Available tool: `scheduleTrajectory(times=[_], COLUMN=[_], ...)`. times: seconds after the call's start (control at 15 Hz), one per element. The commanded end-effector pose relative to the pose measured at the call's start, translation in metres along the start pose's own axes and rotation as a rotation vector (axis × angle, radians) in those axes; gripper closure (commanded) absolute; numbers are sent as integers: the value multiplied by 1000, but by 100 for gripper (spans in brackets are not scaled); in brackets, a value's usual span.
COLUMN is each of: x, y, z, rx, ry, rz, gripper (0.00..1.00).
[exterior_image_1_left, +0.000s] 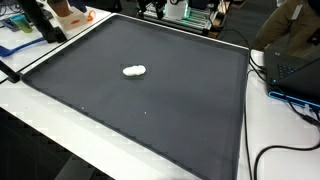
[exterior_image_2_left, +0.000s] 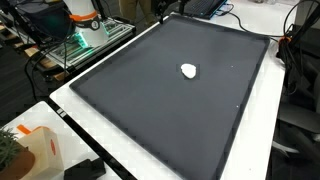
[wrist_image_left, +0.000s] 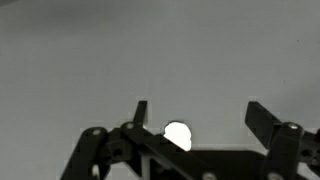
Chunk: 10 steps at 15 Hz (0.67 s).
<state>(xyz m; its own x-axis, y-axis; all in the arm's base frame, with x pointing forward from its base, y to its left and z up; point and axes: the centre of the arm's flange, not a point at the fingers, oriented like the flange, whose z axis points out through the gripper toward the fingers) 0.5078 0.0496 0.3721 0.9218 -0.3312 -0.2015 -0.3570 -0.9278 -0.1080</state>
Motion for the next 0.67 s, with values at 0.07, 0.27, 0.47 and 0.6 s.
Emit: scheduleTrajectory(times=[0.07, 0.27, 0.47, 0.6], x=[-93, -157, -142, -157], y=[-42, -50, -62, -58], z=[6, 0, 4, -3], rx=[1, -41, -75, -77], ry=[-60, -135, -141, -127], rz=[-58, -23, -40, -34], gripper=[0, 0, 0, 0])
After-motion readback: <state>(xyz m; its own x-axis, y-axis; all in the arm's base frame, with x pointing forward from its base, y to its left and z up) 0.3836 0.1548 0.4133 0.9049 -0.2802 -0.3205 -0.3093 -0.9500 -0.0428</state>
